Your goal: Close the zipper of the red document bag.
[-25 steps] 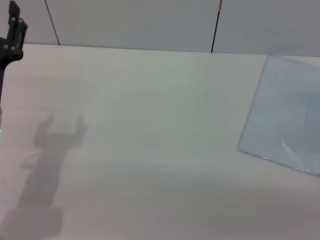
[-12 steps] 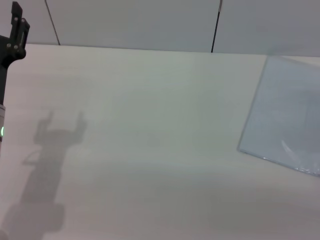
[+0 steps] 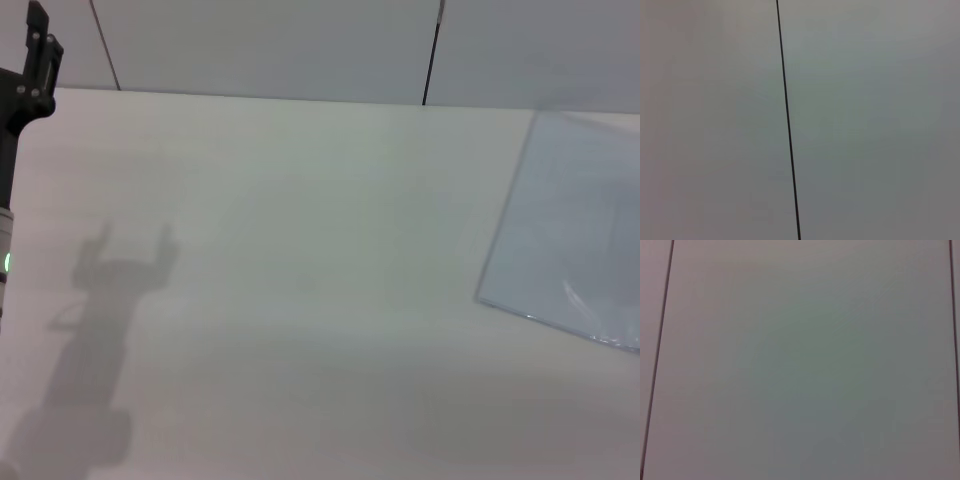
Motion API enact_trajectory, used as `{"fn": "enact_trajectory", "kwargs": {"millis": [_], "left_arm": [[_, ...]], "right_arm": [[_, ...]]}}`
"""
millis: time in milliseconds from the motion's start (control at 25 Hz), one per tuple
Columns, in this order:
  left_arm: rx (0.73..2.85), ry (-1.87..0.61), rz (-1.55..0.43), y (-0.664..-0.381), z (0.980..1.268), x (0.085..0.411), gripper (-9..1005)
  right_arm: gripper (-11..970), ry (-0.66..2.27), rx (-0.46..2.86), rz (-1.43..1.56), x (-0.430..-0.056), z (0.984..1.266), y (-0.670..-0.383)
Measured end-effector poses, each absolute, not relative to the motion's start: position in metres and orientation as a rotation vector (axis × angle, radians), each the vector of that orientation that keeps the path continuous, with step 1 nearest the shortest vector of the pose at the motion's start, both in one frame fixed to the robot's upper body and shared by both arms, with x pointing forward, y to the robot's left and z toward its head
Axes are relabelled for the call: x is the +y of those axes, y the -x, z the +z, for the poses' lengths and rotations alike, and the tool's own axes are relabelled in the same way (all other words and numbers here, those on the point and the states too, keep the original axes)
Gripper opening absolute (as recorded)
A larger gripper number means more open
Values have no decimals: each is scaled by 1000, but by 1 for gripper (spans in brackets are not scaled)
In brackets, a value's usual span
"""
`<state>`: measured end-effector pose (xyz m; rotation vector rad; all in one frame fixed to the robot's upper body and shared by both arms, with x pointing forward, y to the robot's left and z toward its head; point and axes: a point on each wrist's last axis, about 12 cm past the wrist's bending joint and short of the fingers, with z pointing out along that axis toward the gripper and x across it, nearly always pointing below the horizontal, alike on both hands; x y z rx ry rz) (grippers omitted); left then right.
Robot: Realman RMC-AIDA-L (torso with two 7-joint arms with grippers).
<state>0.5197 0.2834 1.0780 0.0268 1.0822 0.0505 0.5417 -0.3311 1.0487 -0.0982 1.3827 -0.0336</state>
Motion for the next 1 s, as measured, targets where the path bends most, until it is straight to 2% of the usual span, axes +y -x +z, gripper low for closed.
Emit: {"fn": "enact_trajectory", "kwargs": {"millis": [1000], "left_arm": [[1059,-38,37,-515,1079,281,741]], "right_arm": [[892,106,1315,-9,-329,1054,-535]]}}
